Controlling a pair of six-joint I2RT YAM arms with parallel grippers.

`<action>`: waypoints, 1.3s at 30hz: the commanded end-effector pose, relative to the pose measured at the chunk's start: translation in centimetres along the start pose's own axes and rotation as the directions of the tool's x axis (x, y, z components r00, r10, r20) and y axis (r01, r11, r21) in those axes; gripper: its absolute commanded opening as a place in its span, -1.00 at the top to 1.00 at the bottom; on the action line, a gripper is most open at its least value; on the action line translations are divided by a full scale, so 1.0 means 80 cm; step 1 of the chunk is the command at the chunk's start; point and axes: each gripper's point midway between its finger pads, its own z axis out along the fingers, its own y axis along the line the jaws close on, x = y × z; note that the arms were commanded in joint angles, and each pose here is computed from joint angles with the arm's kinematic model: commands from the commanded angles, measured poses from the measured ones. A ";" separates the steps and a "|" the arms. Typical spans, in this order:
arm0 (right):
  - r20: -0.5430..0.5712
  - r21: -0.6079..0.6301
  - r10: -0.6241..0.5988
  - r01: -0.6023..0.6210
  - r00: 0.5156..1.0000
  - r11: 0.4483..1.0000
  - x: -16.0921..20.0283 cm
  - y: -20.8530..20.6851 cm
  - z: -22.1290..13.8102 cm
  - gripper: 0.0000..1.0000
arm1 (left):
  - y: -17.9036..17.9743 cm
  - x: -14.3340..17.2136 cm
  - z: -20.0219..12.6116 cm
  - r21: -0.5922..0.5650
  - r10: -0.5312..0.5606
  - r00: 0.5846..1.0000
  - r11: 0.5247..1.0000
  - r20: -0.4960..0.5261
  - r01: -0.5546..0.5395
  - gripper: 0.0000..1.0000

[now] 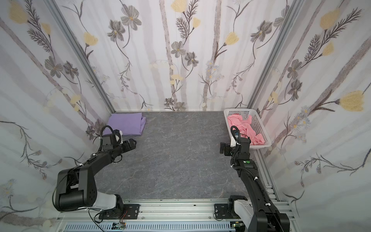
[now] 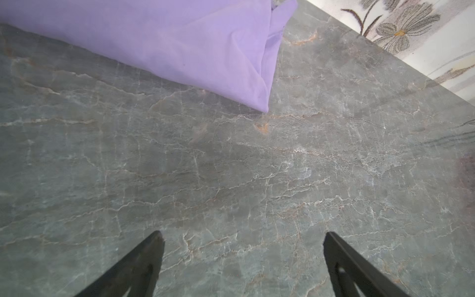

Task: Fold and stack t-shirts
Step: Reset both arms

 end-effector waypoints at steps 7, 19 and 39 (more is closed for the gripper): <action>0.119 0.119 0.052 -0.067 0.992 0.991 0.005 -0.031 0.040 -1.00 | 0.007 -0.032 -0.018 -0.111 0.163 0.950 0.984 0.267 -0.138 -1.00; 0.095 -0.012 0.006 -0.005 0.996 1.000 0.023 0.002 0.083 -1.00 | -0.019 -0.021 0.021 -0.126 0.275 0.926 0.960 0.260 -0.250 -1.00; 0.146 -0.045 -0.203 0.212 0.968 0.976 0.042 0.061 0.098 -1.00 | -0.014 -0.008 0.017 -0.128 0.274 0.905 0.961 0.326 -0.245 -1.00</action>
